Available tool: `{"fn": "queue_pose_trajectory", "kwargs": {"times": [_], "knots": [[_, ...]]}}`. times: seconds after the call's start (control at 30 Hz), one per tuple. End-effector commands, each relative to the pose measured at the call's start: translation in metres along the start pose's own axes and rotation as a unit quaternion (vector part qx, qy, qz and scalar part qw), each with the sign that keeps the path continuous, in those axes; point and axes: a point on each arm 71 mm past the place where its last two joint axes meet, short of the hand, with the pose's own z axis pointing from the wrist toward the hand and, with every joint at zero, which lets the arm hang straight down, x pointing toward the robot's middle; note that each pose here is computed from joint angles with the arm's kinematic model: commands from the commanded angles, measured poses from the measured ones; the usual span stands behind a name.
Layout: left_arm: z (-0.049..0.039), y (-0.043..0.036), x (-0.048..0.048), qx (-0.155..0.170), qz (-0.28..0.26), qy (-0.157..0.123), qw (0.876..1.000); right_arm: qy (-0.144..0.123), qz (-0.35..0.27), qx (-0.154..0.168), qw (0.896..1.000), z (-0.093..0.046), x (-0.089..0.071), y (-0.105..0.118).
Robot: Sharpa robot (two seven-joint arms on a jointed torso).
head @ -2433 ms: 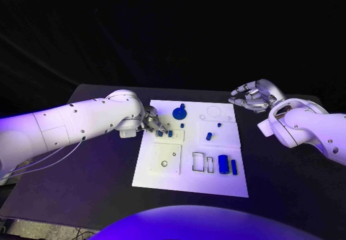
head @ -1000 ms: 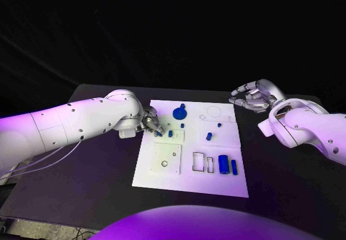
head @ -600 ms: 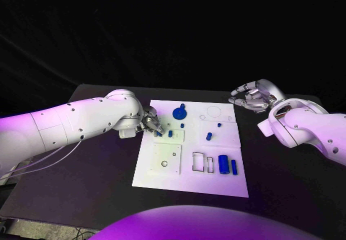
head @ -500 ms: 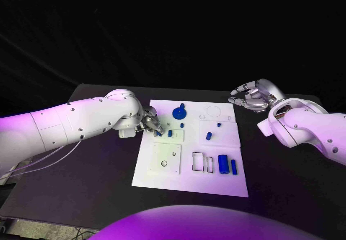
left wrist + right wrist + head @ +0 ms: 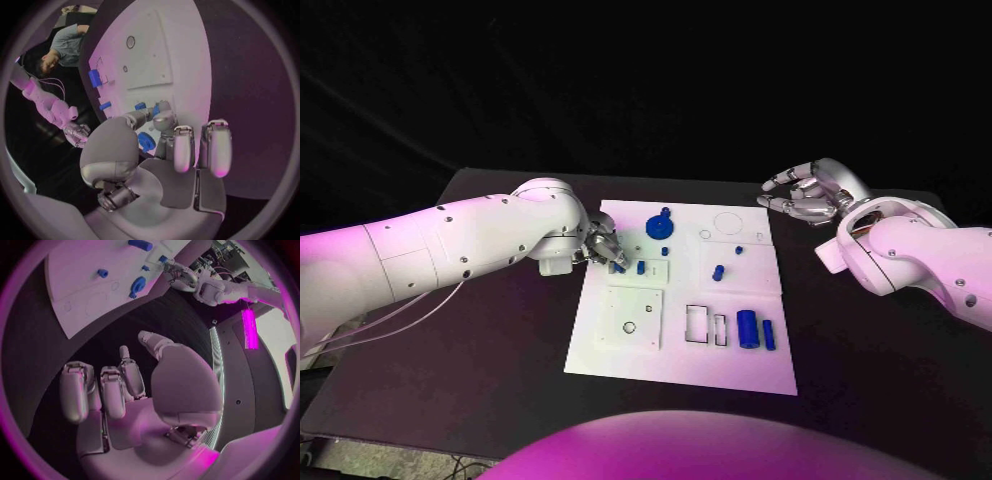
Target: Assemble the parts on the task board
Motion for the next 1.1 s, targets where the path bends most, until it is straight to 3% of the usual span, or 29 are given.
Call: {"fn": "queue_pose_trajectory", "kwargs": {"times": [0.03,1.1], "knots": [[0.0031,0.0014,0.0104,-0.011,0.025,0.029,0.999,0.005,-0.002,-0.004,1.0,0.0,0.0012,0.0007],[0.0027,-0.0006,0.0126,-0.015,0.037,0.036,0.999,0.005,-0.002,-0.004,1.0,0.0,0.0012,0.0006]]}}
